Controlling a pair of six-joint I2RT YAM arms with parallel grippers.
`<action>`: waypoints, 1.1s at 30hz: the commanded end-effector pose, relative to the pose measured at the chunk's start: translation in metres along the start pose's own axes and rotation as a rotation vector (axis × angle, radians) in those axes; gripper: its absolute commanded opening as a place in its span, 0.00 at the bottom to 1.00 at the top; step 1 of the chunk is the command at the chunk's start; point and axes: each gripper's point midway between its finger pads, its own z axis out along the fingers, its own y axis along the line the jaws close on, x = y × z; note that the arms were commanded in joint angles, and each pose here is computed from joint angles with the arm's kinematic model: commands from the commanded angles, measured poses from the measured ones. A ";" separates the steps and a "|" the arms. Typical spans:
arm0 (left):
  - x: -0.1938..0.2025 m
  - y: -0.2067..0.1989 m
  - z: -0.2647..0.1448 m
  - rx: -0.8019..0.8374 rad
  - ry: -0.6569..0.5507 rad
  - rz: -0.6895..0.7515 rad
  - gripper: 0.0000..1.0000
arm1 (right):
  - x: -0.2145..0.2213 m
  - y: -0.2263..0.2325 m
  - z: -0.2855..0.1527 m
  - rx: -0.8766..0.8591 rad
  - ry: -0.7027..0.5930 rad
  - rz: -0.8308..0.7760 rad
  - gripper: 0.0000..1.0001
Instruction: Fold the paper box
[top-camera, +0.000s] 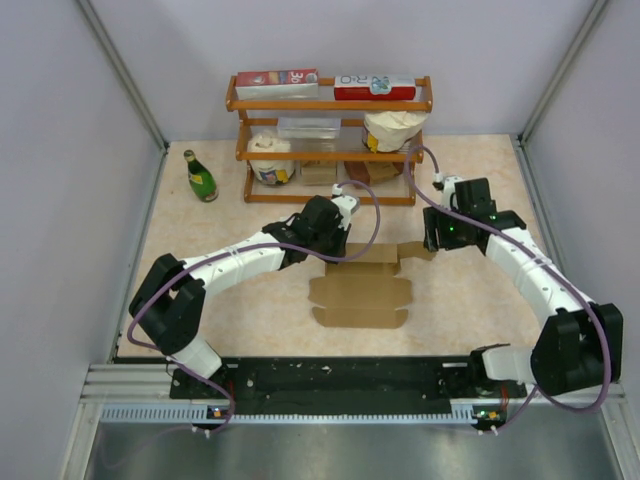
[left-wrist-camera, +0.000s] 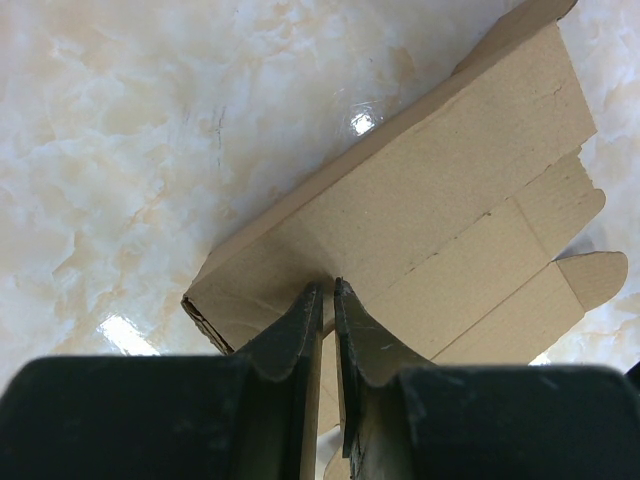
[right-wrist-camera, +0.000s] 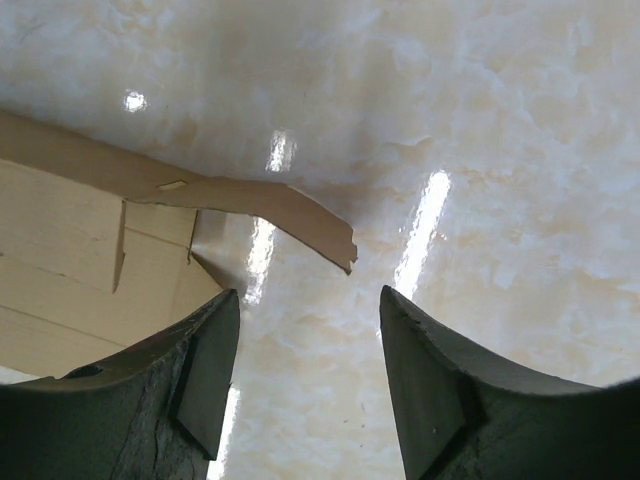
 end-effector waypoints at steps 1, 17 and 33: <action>-0.003 -0.003 -0.004 0.013 -0.007 -0.005 0.15 | -0.021 -0.003 0.006 -0.027 -0.012 -0.138 0.57; -0.006 -0.006 -0.005 0.026 -0.009 -0.006 0.15 | -0.024 0.002 0.035 -0.094 -0.026 -0.221 0.52; -0.005 -0.006 -0.007 0.026 -0.004 -0.001 0.15 | -0.011 0.000 0.045 -0.082 0.027 -0.178 0.41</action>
